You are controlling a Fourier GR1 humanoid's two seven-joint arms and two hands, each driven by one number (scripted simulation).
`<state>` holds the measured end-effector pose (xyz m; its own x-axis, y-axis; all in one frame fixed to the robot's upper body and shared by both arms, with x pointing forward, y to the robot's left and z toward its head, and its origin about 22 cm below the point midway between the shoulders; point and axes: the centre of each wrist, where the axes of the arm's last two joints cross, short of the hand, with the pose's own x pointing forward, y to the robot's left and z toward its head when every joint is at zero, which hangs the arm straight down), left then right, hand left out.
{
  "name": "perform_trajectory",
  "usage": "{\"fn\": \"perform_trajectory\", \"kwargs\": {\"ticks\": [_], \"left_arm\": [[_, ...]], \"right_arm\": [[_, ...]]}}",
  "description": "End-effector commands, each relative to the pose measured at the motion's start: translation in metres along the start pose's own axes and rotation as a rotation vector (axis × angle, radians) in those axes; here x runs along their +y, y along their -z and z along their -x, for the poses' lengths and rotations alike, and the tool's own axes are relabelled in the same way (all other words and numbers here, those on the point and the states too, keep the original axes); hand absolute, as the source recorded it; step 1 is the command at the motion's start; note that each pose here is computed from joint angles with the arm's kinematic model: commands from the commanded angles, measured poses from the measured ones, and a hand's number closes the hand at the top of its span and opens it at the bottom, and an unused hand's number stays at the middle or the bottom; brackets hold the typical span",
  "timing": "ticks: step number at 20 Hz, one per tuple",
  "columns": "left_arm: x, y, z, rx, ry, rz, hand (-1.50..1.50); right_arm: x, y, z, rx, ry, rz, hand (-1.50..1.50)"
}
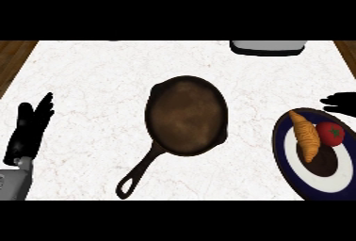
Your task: Pick the tomato from the plate and place it in the pan
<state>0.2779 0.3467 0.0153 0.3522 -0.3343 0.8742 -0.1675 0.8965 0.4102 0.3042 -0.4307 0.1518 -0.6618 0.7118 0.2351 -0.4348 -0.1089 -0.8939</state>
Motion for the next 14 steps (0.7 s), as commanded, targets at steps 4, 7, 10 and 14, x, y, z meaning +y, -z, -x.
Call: {"fn": "perform_trajectory", "kwargs": {"ticks": [4, 7, 10, 14], "left_arm": [[-0.005, 0.008, -0.013, -0.007, 0.004, -0.028, 0.00], [0.009, -0.004, -0.008, 0.004, 0.014, -0.007, 0.00], [-0.006, -0.004, 0.006, 0.005, 0.014, 0.008, 0.00], [0.011, -0.013, 0.005, 0.010, 0.010, -0.024, 0.00]], "right_arm": [[0.025, 0.022, 0.028, -0.037, -0.043, -0.079, -1.50], [0.026, 0.013, 0.036, -0.050, -0.037, -0.060, -1.50], [0.021, 0.028, 0.040, -0.043, -0.051, -0.092, -1.50], [0.045, 0.041, 0.036, -0.044, -0.047, -0.107, -1.50]]}}
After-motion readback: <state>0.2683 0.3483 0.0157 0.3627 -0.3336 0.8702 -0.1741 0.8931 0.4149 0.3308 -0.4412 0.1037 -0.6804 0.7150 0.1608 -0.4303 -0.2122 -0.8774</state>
